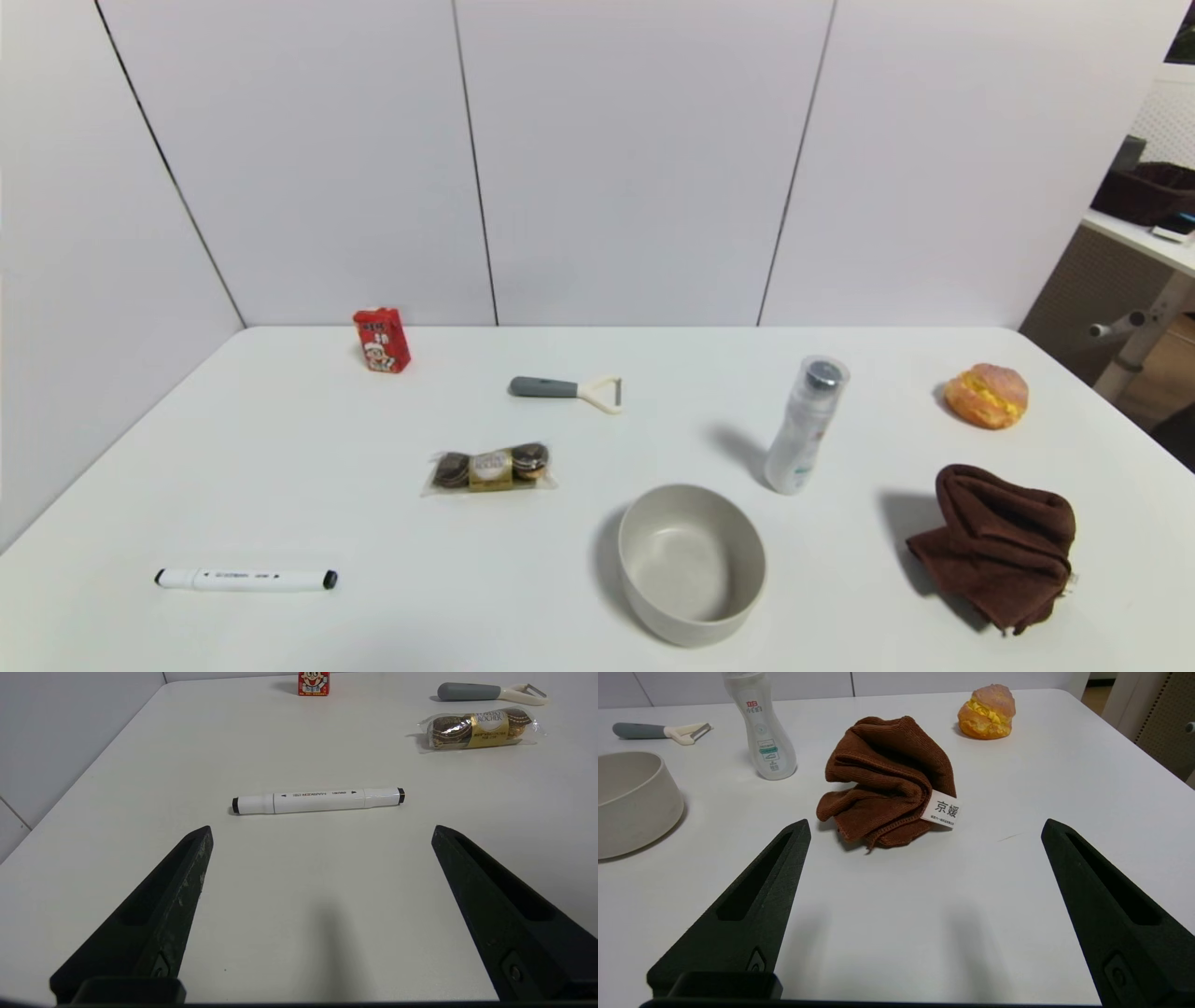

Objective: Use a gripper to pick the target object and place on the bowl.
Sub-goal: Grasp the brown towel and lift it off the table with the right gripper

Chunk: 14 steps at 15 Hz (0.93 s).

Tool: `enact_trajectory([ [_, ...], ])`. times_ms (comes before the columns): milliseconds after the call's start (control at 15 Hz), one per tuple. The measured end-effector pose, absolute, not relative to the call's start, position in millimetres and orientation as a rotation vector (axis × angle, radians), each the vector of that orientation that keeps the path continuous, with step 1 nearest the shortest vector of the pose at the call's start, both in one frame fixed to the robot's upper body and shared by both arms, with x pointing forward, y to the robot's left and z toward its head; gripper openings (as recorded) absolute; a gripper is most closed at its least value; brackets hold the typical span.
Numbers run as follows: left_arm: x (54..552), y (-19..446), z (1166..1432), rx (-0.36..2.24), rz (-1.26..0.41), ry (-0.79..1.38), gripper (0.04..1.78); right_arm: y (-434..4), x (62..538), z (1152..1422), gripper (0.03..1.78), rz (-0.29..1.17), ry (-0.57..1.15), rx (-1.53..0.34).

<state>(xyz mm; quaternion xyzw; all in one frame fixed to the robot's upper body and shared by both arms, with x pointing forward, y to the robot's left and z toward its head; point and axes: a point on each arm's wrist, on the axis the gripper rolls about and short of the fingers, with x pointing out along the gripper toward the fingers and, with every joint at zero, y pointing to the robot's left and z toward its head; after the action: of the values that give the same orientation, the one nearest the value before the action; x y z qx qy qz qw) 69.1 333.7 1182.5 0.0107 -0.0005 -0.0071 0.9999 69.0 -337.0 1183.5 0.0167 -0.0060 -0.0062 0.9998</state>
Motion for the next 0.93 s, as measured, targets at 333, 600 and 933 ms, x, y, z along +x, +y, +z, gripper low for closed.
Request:
enact_trajectory([
  [333, 69.1, 333.8, 1182.5, 0.021, -0.014, -0.001, 1.69, -337.0, 69.0, 1183.5, 1.71, -0.012, -0.012, 0.034],
  [600, 69.1, 333.8, 1182.5, 0.021, -0.014, -0.001, 1.69, -337.0, 69.6, 1181.6, 1.71, -0.012, 0.020, 0.029],
  [933, 69.1, 333.8, 1182.5, 0.021, -0.014, -0.001, 1.69, -337.0, 71.9, 1222.1, 1.71, 0.000, 0.093, 0.019],
])
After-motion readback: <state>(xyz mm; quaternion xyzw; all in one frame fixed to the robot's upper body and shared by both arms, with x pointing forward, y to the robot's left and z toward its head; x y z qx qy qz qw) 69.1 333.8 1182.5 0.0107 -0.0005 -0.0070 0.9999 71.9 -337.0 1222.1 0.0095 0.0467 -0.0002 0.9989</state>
